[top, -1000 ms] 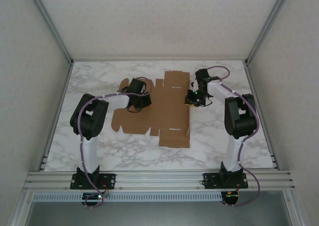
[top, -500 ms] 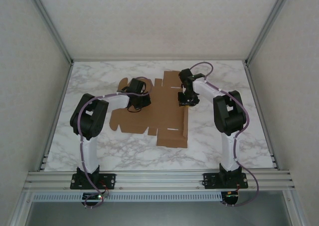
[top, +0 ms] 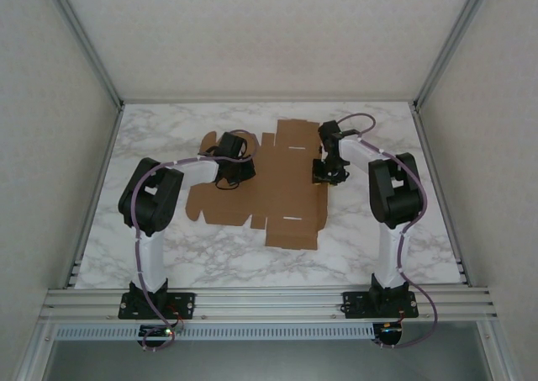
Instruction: Fold the paper box
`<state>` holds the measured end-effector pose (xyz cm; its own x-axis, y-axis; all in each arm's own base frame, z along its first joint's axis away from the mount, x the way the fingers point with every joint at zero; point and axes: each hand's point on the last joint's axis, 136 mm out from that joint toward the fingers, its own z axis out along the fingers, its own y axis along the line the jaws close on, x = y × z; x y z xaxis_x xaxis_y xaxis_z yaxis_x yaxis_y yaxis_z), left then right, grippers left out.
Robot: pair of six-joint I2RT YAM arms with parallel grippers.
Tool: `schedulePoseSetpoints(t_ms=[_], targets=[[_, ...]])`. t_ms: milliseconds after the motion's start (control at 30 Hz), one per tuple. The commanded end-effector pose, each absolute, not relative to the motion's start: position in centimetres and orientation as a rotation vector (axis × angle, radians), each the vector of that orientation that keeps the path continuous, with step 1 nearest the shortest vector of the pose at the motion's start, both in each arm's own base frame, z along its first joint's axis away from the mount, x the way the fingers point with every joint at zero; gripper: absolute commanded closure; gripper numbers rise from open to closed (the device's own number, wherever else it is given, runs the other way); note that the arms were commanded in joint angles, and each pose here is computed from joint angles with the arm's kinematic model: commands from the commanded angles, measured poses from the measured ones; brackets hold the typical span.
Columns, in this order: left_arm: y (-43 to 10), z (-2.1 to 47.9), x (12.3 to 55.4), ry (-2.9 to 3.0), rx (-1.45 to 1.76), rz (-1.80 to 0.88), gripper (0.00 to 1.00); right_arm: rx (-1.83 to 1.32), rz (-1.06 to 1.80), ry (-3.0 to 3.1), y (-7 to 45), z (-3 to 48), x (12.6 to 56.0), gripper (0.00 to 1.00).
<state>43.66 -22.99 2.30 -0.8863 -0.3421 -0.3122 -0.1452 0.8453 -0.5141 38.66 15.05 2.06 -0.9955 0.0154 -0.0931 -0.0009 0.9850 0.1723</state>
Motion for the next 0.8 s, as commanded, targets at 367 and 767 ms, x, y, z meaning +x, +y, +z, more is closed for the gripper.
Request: schedulePoseSetpoints(t_ms=[367,767], targets=[[-25.1,8.1,43.5,2.533,-0.318,-0.852,0.98,-0.053,0.040,2.974,12.6,9.3,38.4,0.94],[-32.5,6.7,42.4,2.579,-0.209,-1.109,0.99,-0.140,0.046,2.995,13.3,10.3,38.2,0.91]])
